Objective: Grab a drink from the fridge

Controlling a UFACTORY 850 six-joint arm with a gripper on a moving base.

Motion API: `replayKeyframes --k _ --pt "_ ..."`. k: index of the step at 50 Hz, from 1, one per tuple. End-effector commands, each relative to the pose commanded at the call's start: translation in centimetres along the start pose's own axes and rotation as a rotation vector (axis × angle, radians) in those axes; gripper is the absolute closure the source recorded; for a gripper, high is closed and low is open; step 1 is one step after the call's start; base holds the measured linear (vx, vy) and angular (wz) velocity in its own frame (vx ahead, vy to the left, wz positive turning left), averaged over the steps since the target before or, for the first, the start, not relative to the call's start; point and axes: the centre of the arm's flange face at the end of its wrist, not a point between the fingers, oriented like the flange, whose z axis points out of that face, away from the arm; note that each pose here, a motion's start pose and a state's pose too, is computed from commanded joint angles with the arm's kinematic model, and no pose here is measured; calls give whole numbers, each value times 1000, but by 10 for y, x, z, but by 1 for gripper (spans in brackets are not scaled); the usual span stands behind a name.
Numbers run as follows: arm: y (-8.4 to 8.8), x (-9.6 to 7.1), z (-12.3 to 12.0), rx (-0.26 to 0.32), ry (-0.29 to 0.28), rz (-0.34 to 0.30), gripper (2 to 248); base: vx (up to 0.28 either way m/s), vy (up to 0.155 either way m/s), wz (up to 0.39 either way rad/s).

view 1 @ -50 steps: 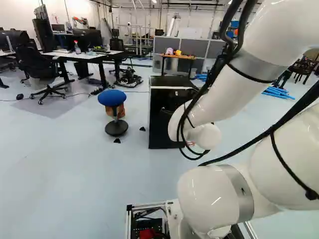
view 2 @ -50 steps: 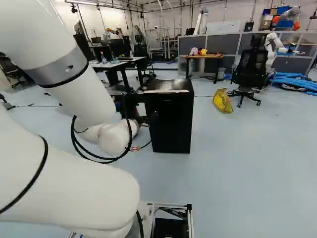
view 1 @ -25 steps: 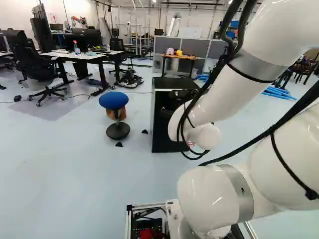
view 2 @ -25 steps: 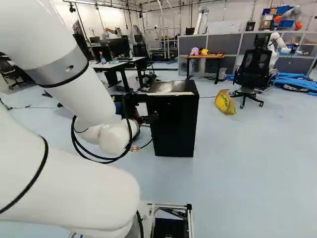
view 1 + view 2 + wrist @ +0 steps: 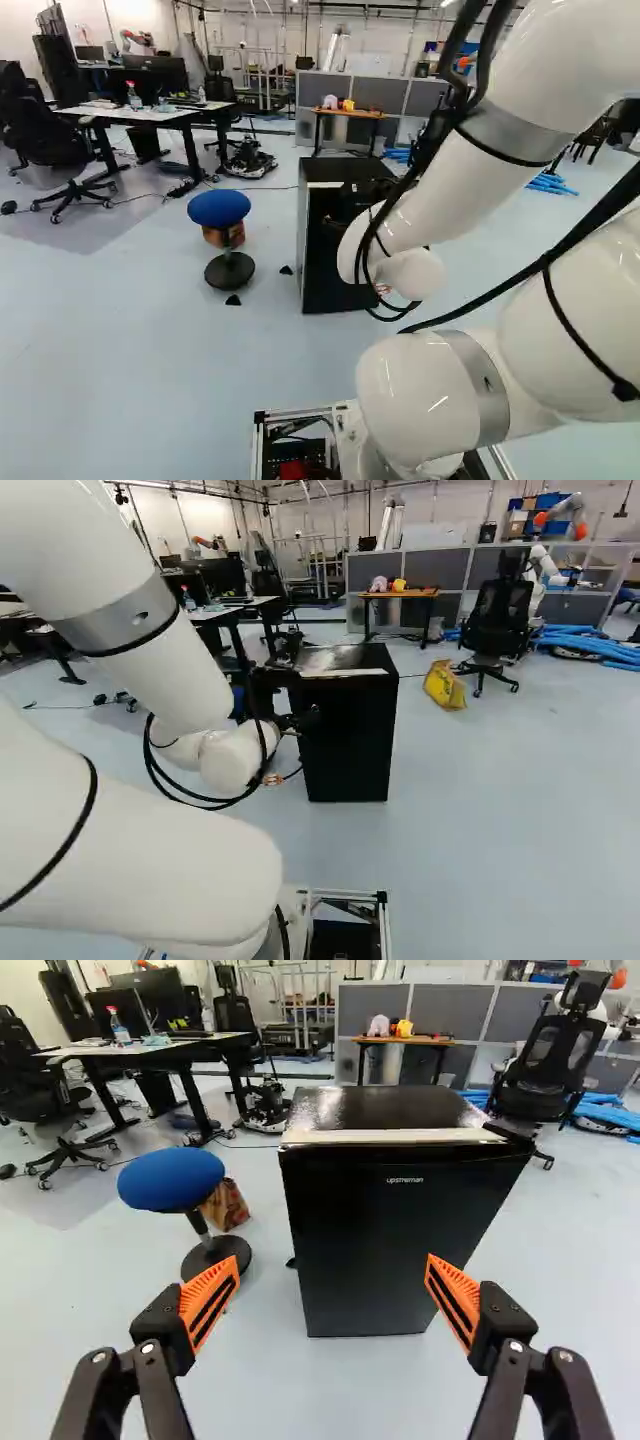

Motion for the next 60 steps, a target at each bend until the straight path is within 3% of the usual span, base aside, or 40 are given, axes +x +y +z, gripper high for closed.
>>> replayKeyframes --k 60 --pt "0 0 0 0 0 0 3 86 62 -32"
